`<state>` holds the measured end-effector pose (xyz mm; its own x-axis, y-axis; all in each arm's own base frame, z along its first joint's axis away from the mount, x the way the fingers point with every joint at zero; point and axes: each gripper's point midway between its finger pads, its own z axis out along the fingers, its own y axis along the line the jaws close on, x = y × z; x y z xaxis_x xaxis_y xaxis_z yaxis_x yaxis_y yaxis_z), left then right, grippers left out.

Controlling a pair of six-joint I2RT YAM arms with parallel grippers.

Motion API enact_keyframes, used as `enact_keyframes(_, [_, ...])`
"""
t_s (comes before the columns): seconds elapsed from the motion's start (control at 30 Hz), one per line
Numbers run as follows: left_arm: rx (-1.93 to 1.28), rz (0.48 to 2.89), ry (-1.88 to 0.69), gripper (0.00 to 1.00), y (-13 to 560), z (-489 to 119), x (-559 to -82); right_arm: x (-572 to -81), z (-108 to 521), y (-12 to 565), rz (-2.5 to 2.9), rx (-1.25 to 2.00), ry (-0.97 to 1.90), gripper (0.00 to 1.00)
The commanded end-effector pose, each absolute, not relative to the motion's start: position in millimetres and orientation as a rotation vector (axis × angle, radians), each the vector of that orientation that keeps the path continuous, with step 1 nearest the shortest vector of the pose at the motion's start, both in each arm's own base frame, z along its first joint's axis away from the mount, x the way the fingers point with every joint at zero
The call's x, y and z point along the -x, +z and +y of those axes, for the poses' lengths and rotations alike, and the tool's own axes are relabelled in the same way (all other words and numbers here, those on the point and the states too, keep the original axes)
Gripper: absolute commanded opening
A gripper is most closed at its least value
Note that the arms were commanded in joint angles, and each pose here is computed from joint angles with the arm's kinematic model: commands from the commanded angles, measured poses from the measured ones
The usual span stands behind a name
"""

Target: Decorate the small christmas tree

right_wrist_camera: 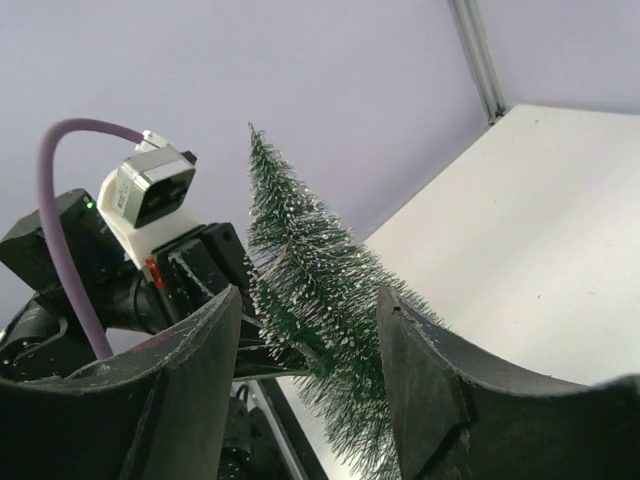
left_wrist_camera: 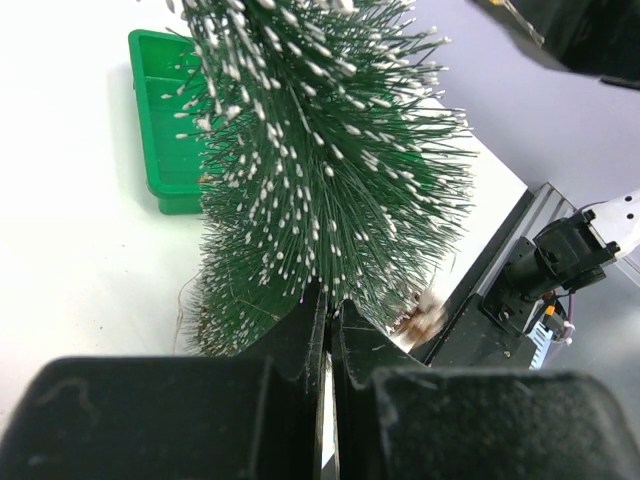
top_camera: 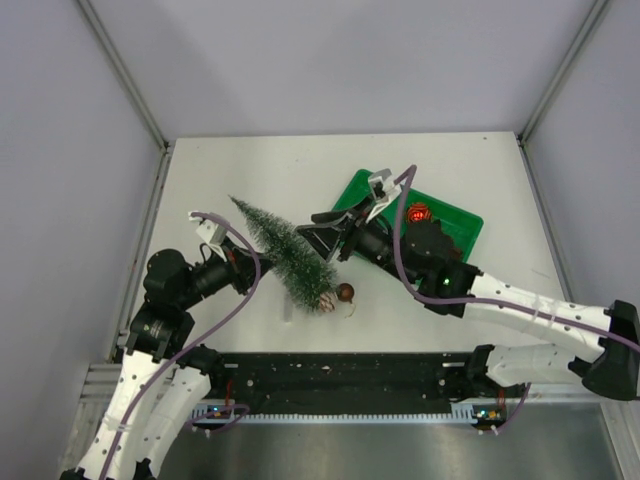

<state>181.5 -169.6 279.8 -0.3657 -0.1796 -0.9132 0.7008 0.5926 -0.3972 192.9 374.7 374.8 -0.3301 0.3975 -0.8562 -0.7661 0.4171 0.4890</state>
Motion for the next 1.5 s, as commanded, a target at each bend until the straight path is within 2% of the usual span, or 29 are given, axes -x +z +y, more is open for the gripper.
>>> enact_keyframes(0.0, [-0.461, 1.621, -0.989, 0.00, 297, -172, -181, -190, 358, 388, 1.458, 0.333, 1.174, 0.56])
enact_keyframes(0.17, [-0.460, 1.623, -0.983, 0.00, 298, -171, -180, -203, 337, 379, 1.522, 0.294, 1.049, 0.57])
enact_keyframes(0.27, [-0.460, 1.628, -0.978, 0.00, 297, -170, -180, -224, 316, 353, 1.643, 0.212, 0.916, 0.58])
enact_keyframes(0.47, [-0.459, 1.630, -0.974, 0.00, 296, -170, -180, -276, 227, 240, 2.031, -0.125, 0.508, 0.59])
enact_keyframes(0.63, [-0.458, 1.635, -0.975, 0.00, 294, -170, -181, -296, 184, 186, 2.127, -0.202, 0.319, 0.59])
enact_keyframes(0.93, [-0.453, 1.638, -0.959, 0.00, 295, -168, -184, -327, 199, 137, 2.286, -0.099, 0.228, 0.61])
enact_keyframes(1.47, [-0.449, 1.634, -0.952, 0.00, 296, -167, -184, -339, 208, 78, 2.467, -0.059, 0.194, 0.61])
